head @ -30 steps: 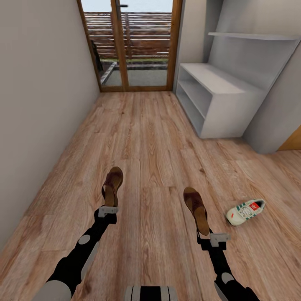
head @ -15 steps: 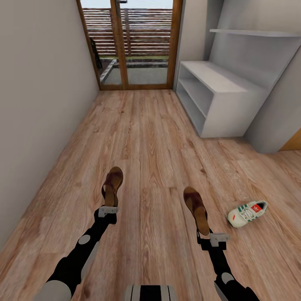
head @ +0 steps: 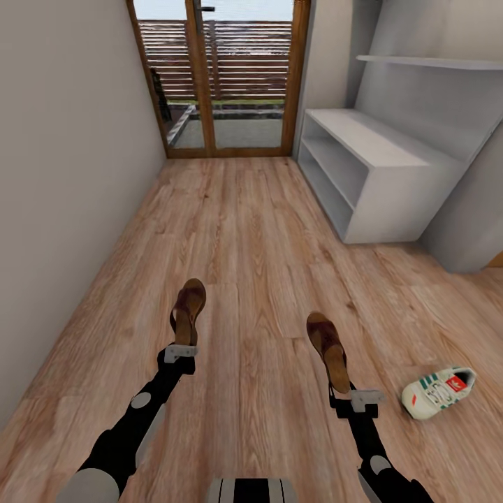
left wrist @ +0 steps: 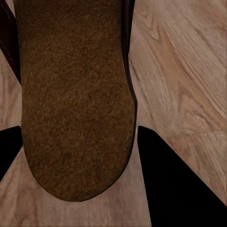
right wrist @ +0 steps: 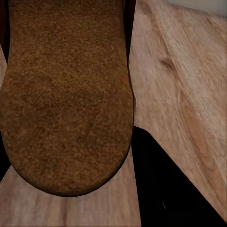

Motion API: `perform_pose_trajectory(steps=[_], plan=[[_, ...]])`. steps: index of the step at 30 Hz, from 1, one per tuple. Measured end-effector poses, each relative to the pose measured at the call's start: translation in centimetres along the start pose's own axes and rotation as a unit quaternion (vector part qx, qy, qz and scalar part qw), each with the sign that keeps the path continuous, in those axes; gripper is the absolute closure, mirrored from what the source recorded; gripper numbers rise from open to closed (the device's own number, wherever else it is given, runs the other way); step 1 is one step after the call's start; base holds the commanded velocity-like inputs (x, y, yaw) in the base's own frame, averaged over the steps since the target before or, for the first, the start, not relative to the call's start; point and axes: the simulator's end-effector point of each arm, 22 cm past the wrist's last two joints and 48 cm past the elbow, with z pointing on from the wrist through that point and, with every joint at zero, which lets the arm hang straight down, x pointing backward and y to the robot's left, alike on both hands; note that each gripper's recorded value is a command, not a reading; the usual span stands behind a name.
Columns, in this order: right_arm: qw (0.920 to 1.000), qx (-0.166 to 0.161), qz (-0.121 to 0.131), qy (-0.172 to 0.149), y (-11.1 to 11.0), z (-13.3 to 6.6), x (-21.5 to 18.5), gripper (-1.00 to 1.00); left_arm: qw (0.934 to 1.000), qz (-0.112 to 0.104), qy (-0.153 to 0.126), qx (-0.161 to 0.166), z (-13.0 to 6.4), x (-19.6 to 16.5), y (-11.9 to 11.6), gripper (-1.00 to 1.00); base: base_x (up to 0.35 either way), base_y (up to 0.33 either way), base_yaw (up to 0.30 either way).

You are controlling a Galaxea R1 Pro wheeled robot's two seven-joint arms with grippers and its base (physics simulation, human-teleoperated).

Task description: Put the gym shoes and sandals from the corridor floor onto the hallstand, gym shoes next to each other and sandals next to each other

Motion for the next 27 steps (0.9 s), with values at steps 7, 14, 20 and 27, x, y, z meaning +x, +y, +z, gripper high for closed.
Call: perform_pose_trajectory(steps=[7, 14, 20, 27], plan=[[1.0000, 0.001, 0.001, -0.006, -0.1, 0.0, -0.6, 1.00, 1.0000, 0.001, -0.005, 0.000, -0.1, -0.6, 0.0, 1.00, 0.346, 0.129, -0.028], [0.9999, 0.001, 0.001, -0.011, -0.2, 0.0, -1.3, 1.00, 0.9999, 0.002, -0.010, 0.000, -0.3, -1.3, 0.0, 1.00, 0.346, 0.131, -0.064], [0.9999, 0.002, 0.001, -0.016, -0.3, 0.0, -1.8, 1.00, 0.9999, 0.003, -0.014, 0.000, -0.4, -1.8, -0.1, 1.00, 0.346, 0.132, -0.072], [0.9998, 0.003, 0.002, -0.021, -0.4, 0.0, -2.4, 1.00, 0.9998, 0.004, -0.019, 0.000, -0.5, -2.4, -0.1, 1.00, 0.345, 0.147, -0.070]])
